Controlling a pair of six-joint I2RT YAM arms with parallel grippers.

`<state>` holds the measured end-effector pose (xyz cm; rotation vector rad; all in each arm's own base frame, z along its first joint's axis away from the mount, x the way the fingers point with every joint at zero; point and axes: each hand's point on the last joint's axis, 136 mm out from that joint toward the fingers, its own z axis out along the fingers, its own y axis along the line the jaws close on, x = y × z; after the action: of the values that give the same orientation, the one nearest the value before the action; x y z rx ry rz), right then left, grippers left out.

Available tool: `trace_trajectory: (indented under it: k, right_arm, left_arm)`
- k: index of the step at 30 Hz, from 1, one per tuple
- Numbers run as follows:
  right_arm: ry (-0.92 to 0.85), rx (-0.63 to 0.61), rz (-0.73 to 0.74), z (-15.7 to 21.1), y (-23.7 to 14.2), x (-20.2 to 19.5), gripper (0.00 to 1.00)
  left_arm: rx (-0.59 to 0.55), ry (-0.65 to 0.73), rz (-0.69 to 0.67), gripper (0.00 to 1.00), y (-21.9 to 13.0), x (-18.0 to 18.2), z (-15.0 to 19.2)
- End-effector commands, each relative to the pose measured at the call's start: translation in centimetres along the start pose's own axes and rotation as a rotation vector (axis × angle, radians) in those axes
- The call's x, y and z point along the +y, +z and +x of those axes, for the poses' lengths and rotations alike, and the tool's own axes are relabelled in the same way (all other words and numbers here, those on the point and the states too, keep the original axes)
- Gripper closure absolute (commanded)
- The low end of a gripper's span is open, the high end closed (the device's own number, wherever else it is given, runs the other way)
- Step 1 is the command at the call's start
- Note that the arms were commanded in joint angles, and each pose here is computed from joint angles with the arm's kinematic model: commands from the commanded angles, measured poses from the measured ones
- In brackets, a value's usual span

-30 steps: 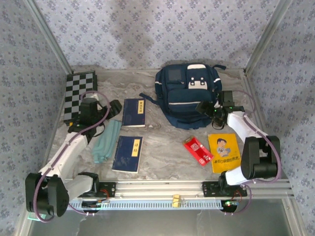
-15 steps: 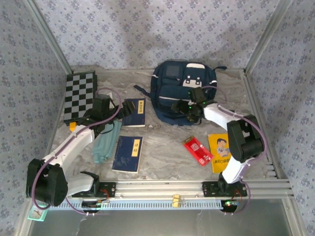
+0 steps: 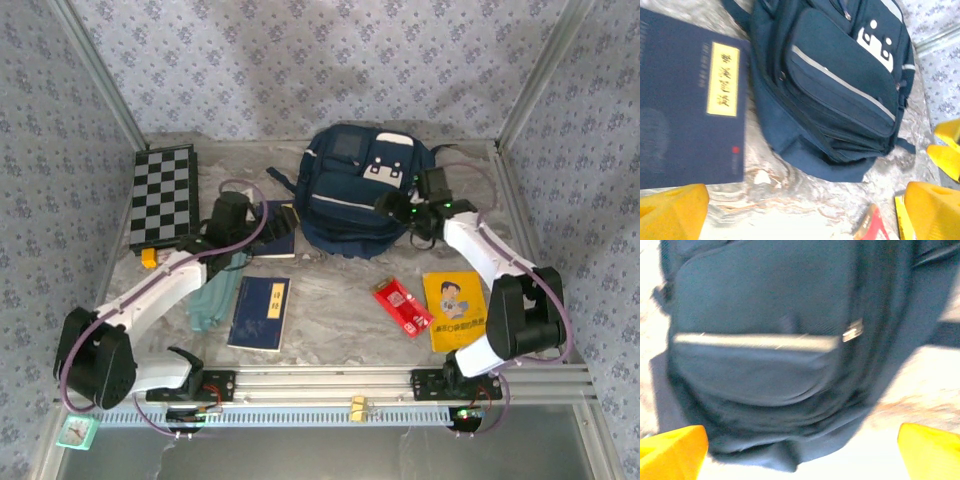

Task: Pack the student bag

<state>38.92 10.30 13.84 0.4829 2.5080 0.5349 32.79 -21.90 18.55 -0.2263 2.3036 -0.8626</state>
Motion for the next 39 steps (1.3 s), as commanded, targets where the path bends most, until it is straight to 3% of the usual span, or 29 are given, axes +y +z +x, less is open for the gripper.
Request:
trace_trajectory:
  k: [1, 4, 6, 11, 16, 22, 24, 30, 37, 39]
  right_arm:
    - [-0.007, 0.04, 0.096, -1.2, 1.0, -3.8, 0.04]
    - [0.046, 0.076, 0.083, -2.3, 3.3, -5.3, 0.14]
    - [0.044, 0.055, 0.042, -4.3, 4.3, -4.4, 0.18]
    - [0.045, 0.081, 0.021, -5.1, 7.3, -3.9, 0.27]
    - [0.05, 0.094, 0.01, -5.2, 9.0, -3.6, 0.5]
    - [0.071, 0.07, -0.034, -4.8, 7.8, -2.4, 0.88]
    - [0.086, 0.075, -0.05, -4.0, 7.3, -2.1, 0.95]
    - [0.142, 0.106, -0.104, 0.1, 5.8, -0.7, 1.0]
    - [0.11, 0.089, -0.153, 4.2, 4.0, 4.0, 1.0]
    - [0.093, 0.071, -0.146, 4.3, 3.3, 4.5, 0.82]
  left_arm:
    - [-0.015, -0.032, 0.064, 0.0, 1.3, -3.5, 0.3]
    - [0.031, -0.03, 0.07, 0.0, 3.2, -5.0, 2.4]
    - [0.048, -0.031, 0.085, 0.0, 4.6, -6.2, 3.4]
    - [0.081, -0.014, 0.081, 0.0, 8.0, -7.7, 5.2]
    - [0.091, -0.014, 0.068, 0.0, 11.0, -7.5, 5.8]
    - [0.058, 0.026, -0.019, 0.0, 13.2, -5.2, 5.0]
    - [0.046, 0.037, -0.019, 0.0, 13.9, -4.5, 4.3]
    - [0.009, 0.06, -0.043, 0.0, 15.0, -2.5, 1.0]
    - [-0.004, 0.117, -0.092, 0.0, 15.7, -1.3, -2.9]
    - [-0.012, 0.107, -0.117, 0.0, 15.1, -0.7, -3.7]
